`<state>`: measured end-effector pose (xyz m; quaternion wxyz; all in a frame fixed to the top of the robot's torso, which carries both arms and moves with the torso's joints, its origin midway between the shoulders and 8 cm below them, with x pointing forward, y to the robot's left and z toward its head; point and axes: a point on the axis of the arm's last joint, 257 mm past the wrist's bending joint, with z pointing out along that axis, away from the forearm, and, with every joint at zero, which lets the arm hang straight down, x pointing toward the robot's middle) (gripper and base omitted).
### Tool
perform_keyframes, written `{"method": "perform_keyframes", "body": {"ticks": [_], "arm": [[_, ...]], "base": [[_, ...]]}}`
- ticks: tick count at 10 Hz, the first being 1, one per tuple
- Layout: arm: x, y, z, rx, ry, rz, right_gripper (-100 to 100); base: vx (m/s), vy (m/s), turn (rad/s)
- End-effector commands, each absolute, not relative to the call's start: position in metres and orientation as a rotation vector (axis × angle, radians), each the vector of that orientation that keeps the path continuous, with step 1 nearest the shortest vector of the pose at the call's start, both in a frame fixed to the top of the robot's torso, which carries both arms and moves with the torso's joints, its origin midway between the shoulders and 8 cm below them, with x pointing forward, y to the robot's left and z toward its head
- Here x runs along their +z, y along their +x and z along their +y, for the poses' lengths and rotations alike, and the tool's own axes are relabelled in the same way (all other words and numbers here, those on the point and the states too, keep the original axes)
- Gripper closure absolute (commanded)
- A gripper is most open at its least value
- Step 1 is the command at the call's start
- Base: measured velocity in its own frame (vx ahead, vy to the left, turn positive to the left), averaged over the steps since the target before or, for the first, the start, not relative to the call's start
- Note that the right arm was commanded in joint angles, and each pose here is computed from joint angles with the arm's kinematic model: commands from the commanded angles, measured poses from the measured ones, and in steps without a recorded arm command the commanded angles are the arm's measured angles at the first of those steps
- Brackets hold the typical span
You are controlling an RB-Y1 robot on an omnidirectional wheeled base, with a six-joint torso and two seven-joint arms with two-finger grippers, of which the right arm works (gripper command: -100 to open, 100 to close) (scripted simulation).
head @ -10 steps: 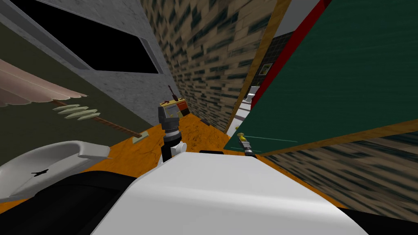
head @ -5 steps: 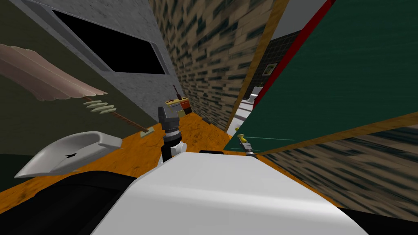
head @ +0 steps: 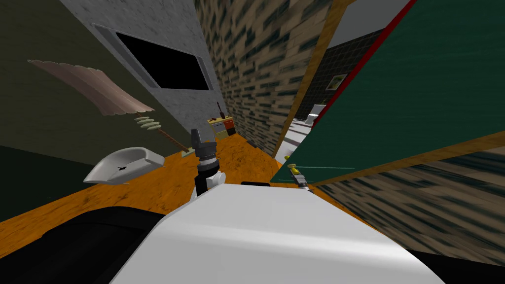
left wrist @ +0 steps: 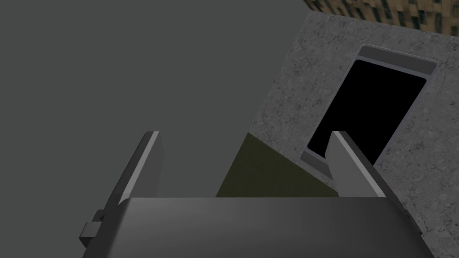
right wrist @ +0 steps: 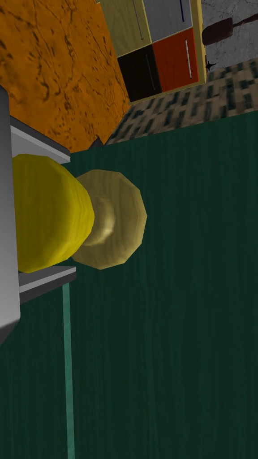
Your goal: Pull the door open
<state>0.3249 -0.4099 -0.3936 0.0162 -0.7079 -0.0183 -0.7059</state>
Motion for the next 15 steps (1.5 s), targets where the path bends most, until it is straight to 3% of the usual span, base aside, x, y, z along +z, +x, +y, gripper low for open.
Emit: {"method": "perform_keyframes", "body": {"ticks": [1, 15], "arm": [[-0.392, 0.316, -0.41, -2.187, -2.187, -0.073, 100], [-0.395, 0.292, -0.411, -2.146, -2.163, -0.139, 100]], "base": [[-0.228, -0.06, 0.112], [-0.18, -0.063, 0.131]]}}
